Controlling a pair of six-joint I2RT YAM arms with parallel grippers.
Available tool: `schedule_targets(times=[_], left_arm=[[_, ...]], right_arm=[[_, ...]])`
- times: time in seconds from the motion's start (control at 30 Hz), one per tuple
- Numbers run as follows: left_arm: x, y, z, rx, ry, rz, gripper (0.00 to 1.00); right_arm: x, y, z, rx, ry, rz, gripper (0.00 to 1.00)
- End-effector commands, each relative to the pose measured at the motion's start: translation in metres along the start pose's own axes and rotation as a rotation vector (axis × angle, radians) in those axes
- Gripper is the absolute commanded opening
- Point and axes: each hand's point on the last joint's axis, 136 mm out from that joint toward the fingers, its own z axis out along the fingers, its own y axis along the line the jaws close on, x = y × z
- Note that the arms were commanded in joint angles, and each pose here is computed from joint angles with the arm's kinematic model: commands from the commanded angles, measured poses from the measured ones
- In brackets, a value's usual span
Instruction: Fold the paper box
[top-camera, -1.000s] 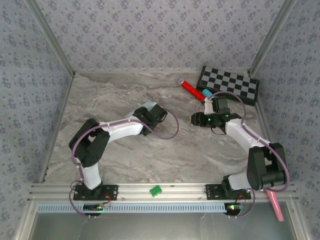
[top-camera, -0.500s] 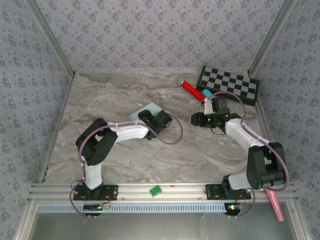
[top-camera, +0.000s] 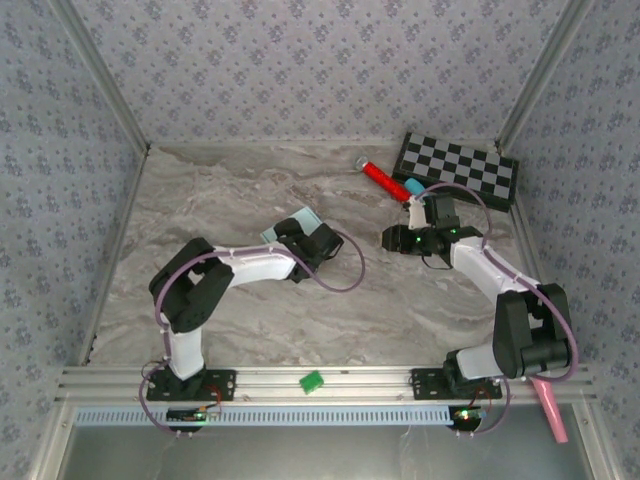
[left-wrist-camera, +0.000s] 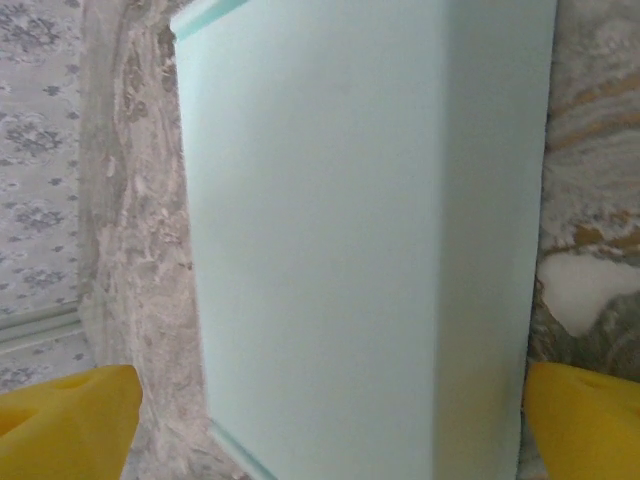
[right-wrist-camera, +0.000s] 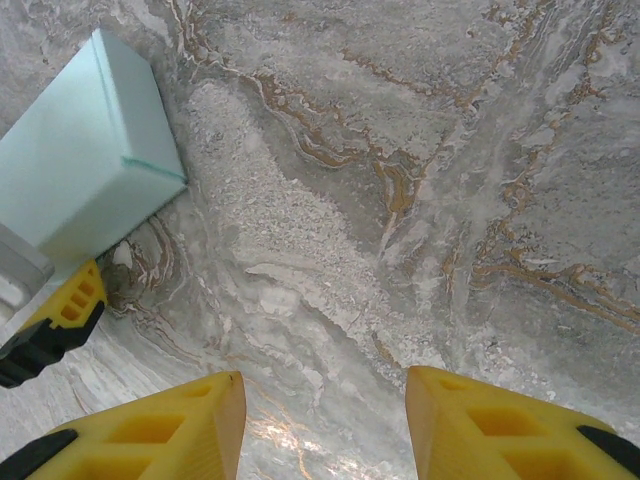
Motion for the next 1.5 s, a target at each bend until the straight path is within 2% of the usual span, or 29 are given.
schedule_targets(times=[0.0, 0.17, 0.37, 0.6, 0.73, 0.83, 1.03, 1.3, 1.47], left_arm=[[-0.014, 0.013, -0.018, 0.017, -0.081, -0.082, 0.99], [-0.015, 0.023, -0.029, 0.071, -0.144, -0.191, 0.99], [0.0, 0.059, -0.038, 0.162, -0.223, -0.481, 0.99], [0.053, 0.117, -0.044, 0.227, -0.335, -0.926, 0.99], [0.093, 0.142, -0.041, 0.212, -0.347, -1.153, 1.0], [0.119, 0.151, -0.038, 0.177, -0.321, -1.254, 1.0], [0.163, 0.162, -0.03, 0.094, -0.241, -1.36, 0.99], [0.198, 0.176, -0.021, -0.072, -0.193, -1.33, 0.99], [0.211, 0.175, -0.006, -0.135, -0.165, -1.299, 1.0]], right_arm=[[0.005, -0.008, 0.002, 0.024, 0.012, 0.024, 0.48], [0.004, -0.011, 0.002, 0.036, 0.007, 0.028, 0.48], [0.004, -0.017, 0.001, 0.062, -0.001, 0.038, 0.49], [0.001, -0.028, -0.006, 0.108, -0.045, 0.067, 0.48], [-0.004, -0.037, -0.014, 0.145, -0.096, 0.09, 0.48], [-0.009, -0.046, -0.024, 0.181, -0.157, 0.114, 0.49], [-0.023, -0.069, -0.048, 0.282, -0.286, 0.152, 0.51], [-0.049, -0.105, -0.073, 0.351, -0.432, 0.209, 0.57], [-0.063, -0.127, -0.086, 0.483, -0.511, 0.112, 0.61]])
